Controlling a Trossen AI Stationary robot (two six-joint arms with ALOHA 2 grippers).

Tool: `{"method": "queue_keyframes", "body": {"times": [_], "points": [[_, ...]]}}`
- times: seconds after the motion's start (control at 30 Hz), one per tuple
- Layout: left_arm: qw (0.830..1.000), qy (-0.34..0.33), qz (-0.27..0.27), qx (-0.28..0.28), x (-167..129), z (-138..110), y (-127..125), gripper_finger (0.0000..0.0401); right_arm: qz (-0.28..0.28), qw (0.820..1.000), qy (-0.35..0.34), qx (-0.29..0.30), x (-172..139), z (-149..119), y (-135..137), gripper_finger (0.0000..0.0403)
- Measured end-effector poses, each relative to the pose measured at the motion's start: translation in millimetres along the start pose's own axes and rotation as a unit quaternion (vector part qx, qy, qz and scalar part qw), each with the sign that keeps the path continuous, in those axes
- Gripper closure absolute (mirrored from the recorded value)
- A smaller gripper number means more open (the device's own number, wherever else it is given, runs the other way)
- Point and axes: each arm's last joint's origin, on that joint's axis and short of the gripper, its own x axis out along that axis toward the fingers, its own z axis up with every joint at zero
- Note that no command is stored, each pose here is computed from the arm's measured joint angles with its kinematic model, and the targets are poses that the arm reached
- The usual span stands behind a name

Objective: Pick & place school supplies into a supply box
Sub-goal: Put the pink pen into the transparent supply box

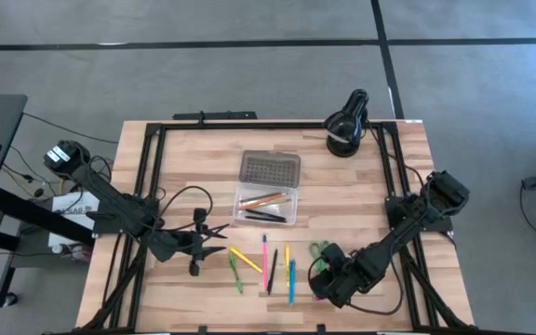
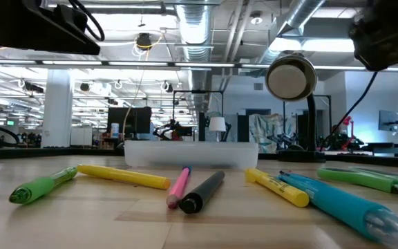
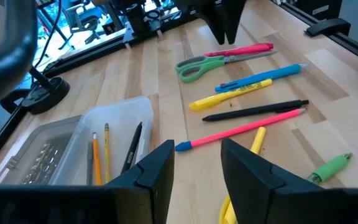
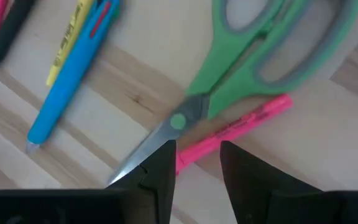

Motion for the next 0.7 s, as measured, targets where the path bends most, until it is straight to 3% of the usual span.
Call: {"method": "queue_keyframes", "body": {"times": [0.43, 0.7], "points": [[1.0, -0.005, 0.0, -0.012, 0.0, 1.1, 0.1, 0.0274, -0.017, 1.0, -0.017, 0.017, 2.1, -10.1, -4.6, 0.0285], [1.0, -0.002, 0.0, -0.014, 0.0, 0.6, 0.1, 0.0274, -0.045, 0.999, 0.004, 0.029, 24.7, -7.7, -2.7, 0.0285]]}}
